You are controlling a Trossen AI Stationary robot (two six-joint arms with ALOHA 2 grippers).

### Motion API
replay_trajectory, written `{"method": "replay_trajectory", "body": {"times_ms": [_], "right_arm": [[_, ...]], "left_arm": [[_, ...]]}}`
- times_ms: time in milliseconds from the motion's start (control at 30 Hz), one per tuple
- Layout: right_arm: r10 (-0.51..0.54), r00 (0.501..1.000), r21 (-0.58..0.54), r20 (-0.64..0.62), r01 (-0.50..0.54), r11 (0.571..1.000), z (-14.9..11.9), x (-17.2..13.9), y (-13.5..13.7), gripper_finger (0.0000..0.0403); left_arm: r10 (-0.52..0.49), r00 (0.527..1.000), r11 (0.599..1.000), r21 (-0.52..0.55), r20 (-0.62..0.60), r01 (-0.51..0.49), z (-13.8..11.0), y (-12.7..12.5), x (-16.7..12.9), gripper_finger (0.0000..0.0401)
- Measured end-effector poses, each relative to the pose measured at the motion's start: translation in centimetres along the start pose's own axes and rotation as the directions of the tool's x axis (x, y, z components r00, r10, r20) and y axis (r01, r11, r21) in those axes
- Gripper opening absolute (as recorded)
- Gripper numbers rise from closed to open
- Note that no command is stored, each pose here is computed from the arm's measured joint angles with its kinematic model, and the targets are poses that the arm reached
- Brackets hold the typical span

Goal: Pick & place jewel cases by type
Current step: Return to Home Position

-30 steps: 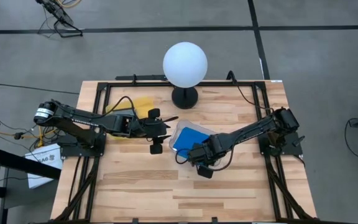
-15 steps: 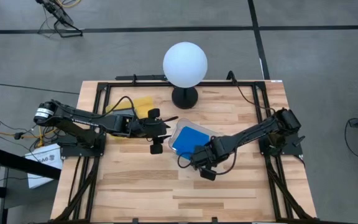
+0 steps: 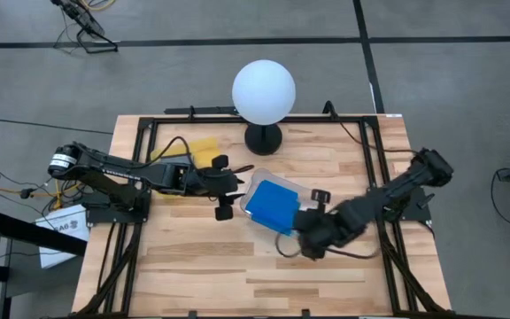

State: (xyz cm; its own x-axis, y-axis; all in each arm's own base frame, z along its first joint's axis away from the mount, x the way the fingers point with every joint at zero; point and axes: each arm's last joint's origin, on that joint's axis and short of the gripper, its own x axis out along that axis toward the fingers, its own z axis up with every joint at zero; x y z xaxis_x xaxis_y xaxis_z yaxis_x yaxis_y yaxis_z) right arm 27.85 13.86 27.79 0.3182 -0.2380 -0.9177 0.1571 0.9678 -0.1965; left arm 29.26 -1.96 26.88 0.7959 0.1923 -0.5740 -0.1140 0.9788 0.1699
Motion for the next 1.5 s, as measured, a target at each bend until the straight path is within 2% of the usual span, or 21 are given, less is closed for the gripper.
{"method": "replay_trajectory", "body": {"times_ms": [100, 200, 367, 533, 667, 767, 900, 1067, 1267, 1500], "right_arm": [[-0.046, 0.991, -0.043, 0.122, 0.052, 0.998, -1.4, -1.6, 0.1, 0.0000], [-0.020, 0.983, -0.063, 0.184, 0.032, 0.997, -3.4, -1.9, -0.4, 0.0000], [0.131, 0.946, -0.172, 0.297, -0.082, 0.982, -5.9, -1.8, -1.9, 0.0000], [0.325, 0.875, -0.330, 0.360, -0.207, 0.921, -8.0, -2.4, -3.9, 0.0000], [0.434, 0.770, -0.356, 0.468, -0.285, 0.890, -9.6, -3.3, -5.9, 0.0000], [0.507, 0.656, -0.393, 0.560, -0.328, 0.859, -10.8, -4.0, -7.0, 0.0000], [0.547, 0.515, -0.445, 0.659, -0.320, 0.837, -12.4, -4.3, -8.2, 0.0000], [0.580, 0.418, -0.500, 0.699, -0.294, 0.814, -14.3, -3.2, -9.0, 0.0000], [0.638, 0.257, -0.594, 0.726, -0.232, 0.770, -15.9, -1.8, -9.3, 0.0000], [0.657, 0.125, -0.634, 0.744, -0.182, 0.752, -18.0, -0.5, -10.4, 0.0000]], "left_arm": [[-0.027, 0.999, 1.000, -0.008, 0.032, 0.027, 0.3, -0.1, 0.0, 0.0166], [-0.085, 0.994, 0.996, -0.012, 0.072, 0.086, 0.7, -0.3, 0.0, 0.0166], [-0.159, 0.979, 0.987, -0.013, 0.130, 0.162, 1.2, -0.5, -0.1, 0.0166], [-0.116, 0.972, 0.990, -0.052, 0.206, 0.130, 2.0, -0.4, -0.2, 0.0166], [-0.068, 0.970, 0.993, -0.081, 0.233, 0.089, 2.3, -0.2, -0.3, 0.0166], [-0.067, 0.961, 0.992, -0.087, 0.270, 0.094, 2.6, -0.2, -0.4, 0.0166], [-0.066, 0.950, 0.988, -0.113, 0.304, 0.105, 3.0, -0.2, -0.5, 0.0166], [-0.067, 0.948, 0.980, -0.160, 0.312, 0.122, 3.0, -0.2, -0.5, 0.0166], [-0.071, 0.944, 0.966, -0.215, 0.322, 0.146, 3.1, -0.6, -0.7, 0.0166], [-0.050, 0.946, 0.952, -0.270, 0.321, 0.142, 3.1, -0.9, -0.8, 0.0166]]}}
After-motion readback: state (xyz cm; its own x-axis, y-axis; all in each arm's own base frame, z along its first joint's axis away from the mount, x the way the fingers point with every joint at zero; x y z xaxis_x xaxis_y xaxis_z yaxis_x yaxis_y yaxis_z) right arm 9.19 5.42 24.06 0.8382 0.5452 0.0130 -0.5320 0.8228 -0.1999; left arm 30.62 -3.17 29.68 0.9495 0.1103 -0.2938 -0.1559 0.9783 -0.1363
